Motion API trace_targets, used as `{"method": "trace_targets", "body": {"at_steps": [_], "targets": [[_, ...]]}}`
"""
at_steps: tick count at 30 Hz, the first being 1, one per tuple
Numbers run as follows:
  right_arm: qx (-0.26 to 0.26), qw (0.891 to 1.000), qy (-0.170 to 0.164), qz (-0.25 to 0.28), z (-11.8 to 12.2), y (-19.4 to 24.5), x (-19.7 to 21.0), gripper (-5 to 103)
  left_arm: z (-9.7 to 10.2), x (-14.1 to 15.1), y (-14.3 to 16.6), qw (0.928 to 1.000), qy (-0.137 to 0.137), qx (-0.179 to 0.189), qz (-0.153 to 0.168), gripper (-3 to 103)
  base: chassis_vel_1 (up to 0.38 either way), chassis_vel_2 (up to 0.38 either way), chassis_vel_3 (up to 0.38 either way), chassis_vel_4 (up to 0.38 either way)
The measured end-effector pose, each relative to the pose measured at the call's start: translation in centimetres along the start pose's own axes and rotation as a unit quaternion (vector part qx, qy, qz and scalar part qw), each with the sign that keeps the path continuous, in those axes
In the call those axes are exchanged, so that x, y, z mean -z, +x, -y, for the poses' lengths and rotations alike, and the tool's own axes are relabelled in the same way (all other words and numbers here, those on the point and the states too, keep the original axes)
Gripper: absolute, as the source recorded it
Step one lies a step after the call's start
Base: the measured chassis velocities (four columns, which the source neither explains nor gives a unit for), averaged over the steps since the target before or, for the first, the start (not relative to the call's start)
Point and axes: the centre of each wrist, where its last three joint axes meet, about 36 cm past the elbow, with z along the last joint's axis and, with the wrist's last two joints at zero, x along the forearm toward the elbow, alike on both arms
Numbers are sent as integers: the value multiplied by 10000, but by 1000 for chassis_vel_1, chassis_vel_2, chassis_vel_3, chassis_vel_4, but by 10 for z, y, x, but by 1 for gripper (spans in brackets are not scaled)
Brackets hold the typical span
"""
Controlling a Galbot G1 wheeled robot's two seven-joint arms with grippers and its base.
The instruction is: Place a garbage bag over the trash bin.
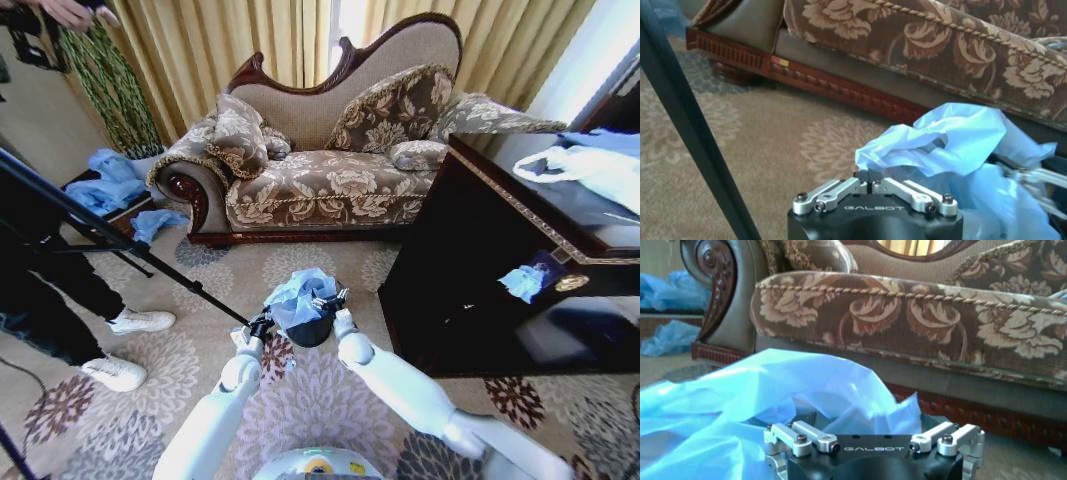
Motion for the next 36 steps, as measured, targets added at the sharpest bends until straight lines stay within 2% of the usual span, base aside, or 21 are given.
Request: {"method": "trace_targets", "body": {"at_steps": [5, 12, 23, 28, 33, 36], "targets": [[-121, 9998, 143, 74, 6, -25, 2, 100, 1, -2, 3, 10000, 12, -59, -24, 0, 0, 0, 0, 0], [-288, 9986, 323, 295, 23, -76, 33, 100, 3, -7, 8, 9999, 22, -130, -77, 0, 0, 0, 0, 0], [-305, 9966, 614, 455, 37, -111, 57, 100, 2, -7, 11, 9998, 37, -158, -66, 0, 0, 0, 0, 0], [-176, 9950, 849, 505, 46, -128, 66, 100, -1, -5, 13, 9999, 72, -120, -22, 0, 0, 0, 0, 0], [-17, 9941, 986, 462, 50, -130, 65, 100, -12, 3, 13, 9997, 244, 57, 75, 0, 0, 0, 0, 0], [93, 9932, 1114, 332, 54, -126, 53, 100, -28, 16, 6, 9986, 413, 280, 186, 0, 0, 0, 0, 0]]}}
